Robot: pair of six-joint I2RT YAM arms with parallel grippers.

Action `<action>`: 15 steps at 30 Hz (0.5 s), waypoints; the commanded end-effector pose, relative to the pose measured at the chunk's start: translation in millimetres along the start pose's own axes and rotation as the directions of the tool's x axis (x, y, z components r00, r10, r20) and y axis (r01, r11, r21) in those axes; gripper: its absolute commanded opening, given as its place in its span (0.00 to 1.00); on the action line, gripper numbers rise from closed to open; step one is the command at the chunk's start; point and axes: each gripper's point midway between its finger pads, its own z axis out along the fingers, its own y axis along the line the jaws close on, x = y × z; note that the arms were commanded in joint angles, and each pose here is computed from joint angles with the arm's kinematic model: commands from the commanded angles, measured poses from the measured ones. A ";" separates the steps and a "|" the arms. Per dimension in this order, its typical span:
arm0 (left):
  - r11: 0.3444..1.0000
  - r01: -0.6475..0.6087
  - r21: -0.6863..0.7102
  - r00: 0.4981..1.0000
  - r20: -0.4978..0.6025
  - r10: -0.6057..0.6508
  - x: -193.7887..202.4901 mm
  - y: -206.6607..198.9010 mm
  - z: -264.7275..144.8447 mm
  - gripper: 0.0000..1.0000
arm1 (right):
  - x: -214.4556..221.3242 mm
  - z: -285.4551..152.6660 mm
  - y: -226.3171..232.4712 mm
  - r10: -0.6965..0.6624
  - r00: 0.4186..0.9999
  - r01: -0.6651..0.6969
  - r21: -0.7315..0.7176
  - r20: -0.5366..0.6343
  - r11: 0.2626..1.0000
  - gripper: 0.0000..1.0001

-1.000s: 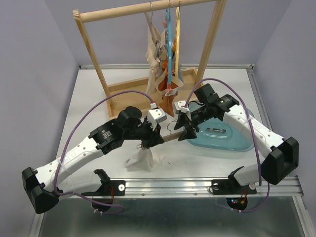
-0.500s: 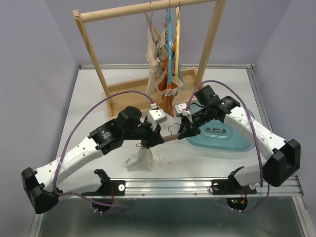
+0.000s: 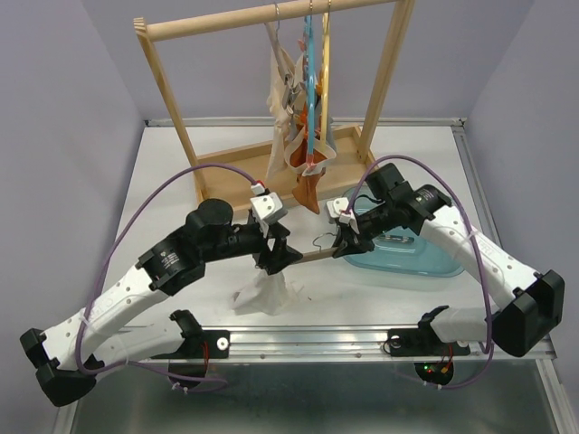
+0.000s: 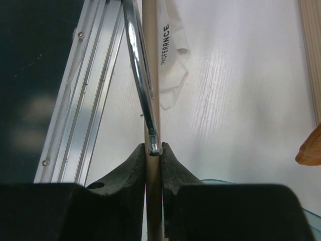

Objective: Remove the underwear clipped to the hanger
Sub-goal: Remove the underwear from the hanger.

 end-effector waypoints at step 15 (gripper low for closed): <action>0.986 -0.130 -0.109 0.977 0.157 0.146 -38.3 6.6 -37.7 0.91 | 7.9 -15.8 -0.8 -0.046 0.999 0.046 0.086 0.000 0.995 0.01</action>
